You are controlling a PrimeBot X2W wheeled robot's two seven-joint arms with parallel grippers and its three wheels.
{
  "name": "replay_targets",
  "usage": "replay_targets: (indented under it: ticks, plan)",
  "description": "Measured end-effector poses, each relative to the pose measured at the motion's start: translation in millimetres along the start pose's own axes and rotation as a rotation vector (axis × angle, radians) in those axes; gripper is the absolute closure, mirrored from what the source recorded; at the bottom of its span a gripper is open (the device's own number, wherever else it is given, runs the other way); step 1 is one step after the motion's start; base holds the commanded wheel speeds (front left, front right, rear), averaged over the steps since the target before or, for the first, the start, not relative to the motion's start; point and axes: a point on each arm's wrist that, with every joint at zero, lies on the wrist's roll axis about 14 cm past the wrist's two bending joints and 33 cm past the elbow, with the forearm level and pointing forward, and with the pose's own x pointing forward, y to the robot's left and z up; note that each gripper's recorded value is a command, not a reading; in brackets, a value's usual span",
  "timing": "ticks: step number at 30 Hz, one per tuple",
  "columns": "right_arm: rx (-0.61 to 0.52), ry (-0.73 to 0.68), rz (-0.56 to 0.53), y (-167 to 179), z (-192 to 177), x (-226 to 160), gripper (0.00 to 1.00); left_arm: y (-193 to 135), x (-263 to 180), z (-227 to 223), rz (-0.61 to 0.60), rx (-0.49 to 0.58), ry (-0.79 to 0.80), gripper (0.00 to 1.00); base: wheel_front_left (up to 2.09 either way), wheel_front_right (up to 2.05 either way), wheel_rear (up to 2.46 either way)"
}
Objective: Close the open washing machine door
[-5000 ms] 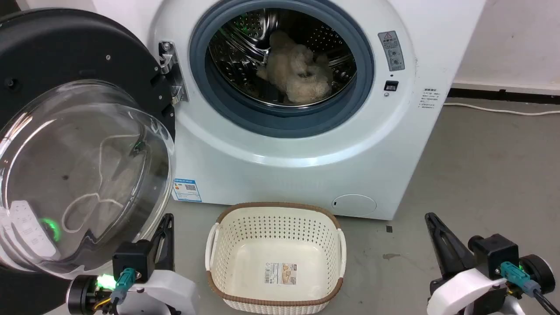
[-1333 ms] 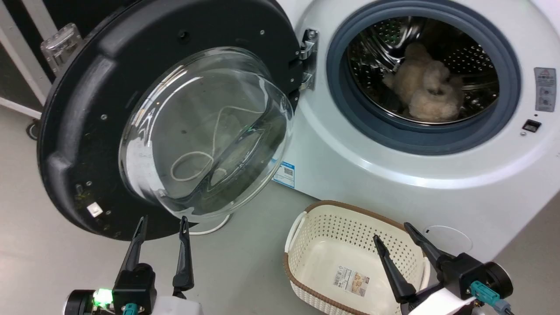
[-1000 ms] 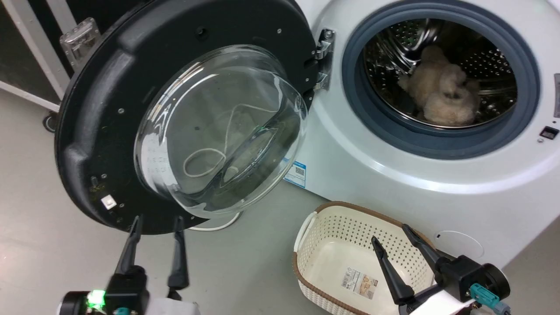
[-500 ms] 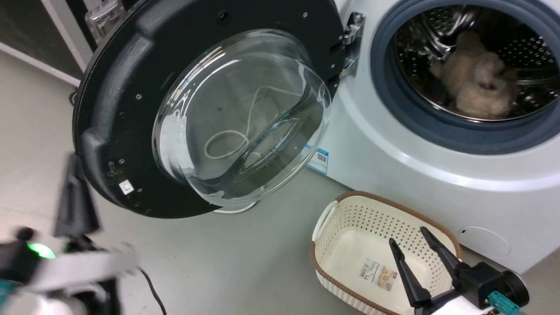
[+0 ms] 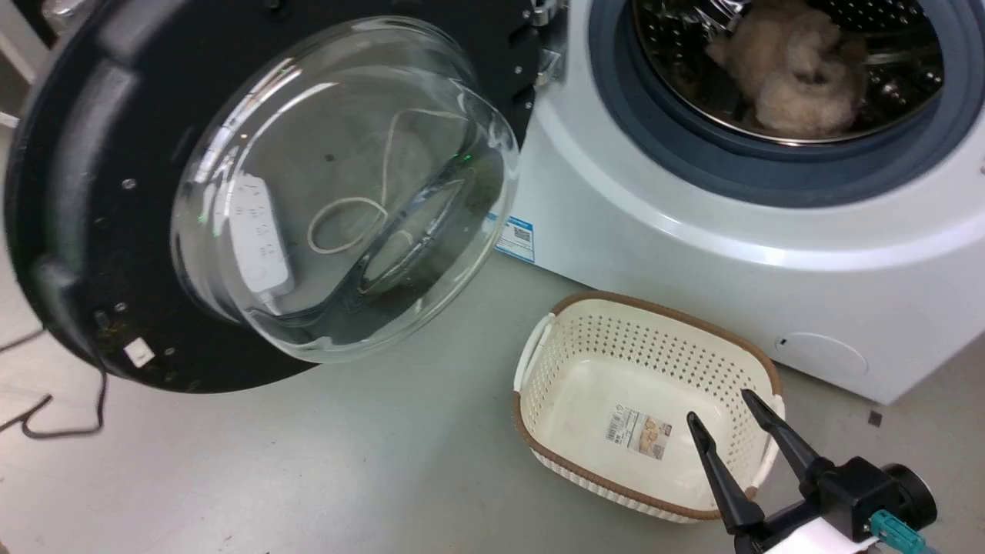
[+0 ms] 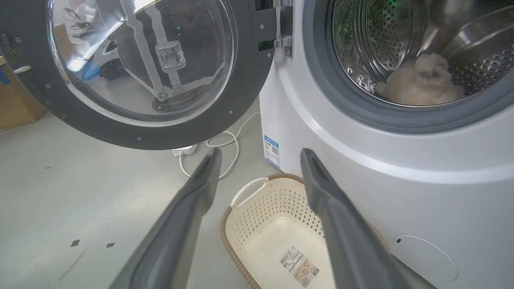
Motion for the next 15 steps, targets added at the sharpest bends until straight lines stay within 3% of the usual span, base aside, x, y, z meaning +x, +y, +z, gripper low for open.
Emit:
replay_targets:
  ticks: [6, 15]
  plan:
    - [0.008, 0.011, -0.026, -9, -4, -6, 0.00, 0, 10, -53, -0.007, -0.048, 0.237, 1.00, 0.00, 0.00, 0.00]
    - [-0.012, -0.010, -0.060, -15, 7, -14, 0.00, 0, -17, -75, -0.107, -0.110, 0.406, 1.00, 0.00, 0.00, 0.00]
